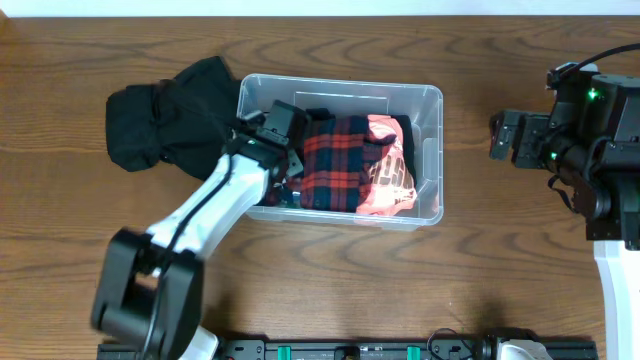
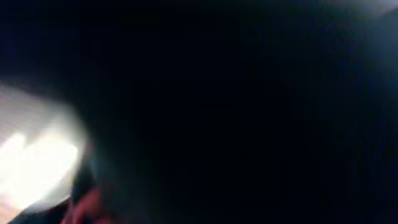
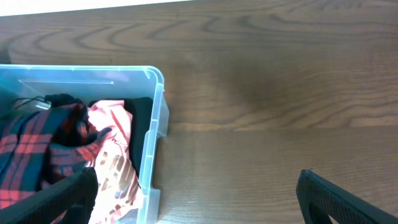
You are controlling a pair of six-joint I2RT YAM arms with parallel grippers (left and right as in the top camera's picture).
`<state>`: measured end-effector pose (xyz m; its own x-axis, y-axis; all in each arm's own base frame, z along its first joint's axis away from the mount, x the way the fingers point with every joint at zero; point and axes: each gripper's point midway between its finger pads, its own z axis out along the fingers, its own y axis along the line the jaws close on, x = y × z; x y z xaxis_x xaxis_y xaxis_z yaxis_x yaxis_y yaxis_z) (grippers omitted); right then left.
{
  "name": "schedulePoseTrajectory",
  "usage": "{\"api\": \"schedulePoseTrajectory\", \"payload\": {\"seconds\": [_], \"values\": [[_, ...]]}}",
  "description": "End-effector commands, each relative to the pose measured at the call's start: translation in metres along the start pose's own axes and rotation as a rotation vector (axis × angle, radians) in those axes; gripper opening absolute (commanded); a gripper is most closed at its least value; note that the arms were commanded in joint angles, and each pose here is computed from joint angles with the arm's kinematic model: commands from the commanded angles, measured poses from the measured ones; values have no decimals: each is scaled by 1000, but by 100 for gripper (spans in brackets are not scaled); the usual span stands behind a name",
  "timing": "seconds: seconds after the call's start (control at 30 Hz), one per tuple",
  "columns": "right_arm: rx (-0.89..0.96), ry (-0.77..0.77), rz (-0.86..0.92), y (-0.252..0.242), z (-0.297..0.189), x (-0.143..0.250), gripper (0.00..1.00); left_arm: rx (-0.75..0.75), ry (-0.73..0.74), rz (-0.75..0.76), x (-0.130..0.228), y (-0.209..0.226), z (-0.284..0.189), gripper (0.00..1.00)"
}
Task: Pack container
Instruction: 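Lay the plaid shirt into the bin and press it flat, then grasp the black garment with the left gripper and lift it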
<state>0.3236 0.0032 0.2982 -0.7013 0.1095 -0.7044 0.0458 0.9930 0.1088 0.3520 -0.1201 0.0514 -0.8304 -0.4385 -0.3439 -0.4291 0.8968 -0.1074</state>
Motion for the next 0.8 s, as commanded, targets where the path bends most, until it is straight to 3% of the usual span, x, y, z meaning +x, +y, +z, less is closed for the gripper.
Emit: {"api": "schedulePoseTrajectory", "payload": {"seconds": [0.0,0.17,0.27,0.3,0.37,0.4,0.5,0.63,0.77], "values": [[-4,6,4,0,2,1,99,6,92,35,17,-3,15,11],[-4,6,3,0,2,1,99,64,34,100,-1,-11,-7,12],[-4,6,-2,0,2,1,99,149,-98,117,-30,-19,-56,17],[-3,6,-3,0,2,1,99,172,-153,116,-40,-18,-75,22],[4,6,-3,-1,2,1,99,205,-264,100,-59,-10,-114,57],[5,6,-3,-2,2,1,99,214,-317,76,-68,-2,-132,68],[7,5,-3,-2,2,1,99,221,-445,-29,-94,40,-180,84],[7,6,-3,-2,2,1,99,155,-505,-182,-115,100,-197,88],[6,8,-3,-2,2,1,99,176,-388,-319,-122,140,-168,89]]}}
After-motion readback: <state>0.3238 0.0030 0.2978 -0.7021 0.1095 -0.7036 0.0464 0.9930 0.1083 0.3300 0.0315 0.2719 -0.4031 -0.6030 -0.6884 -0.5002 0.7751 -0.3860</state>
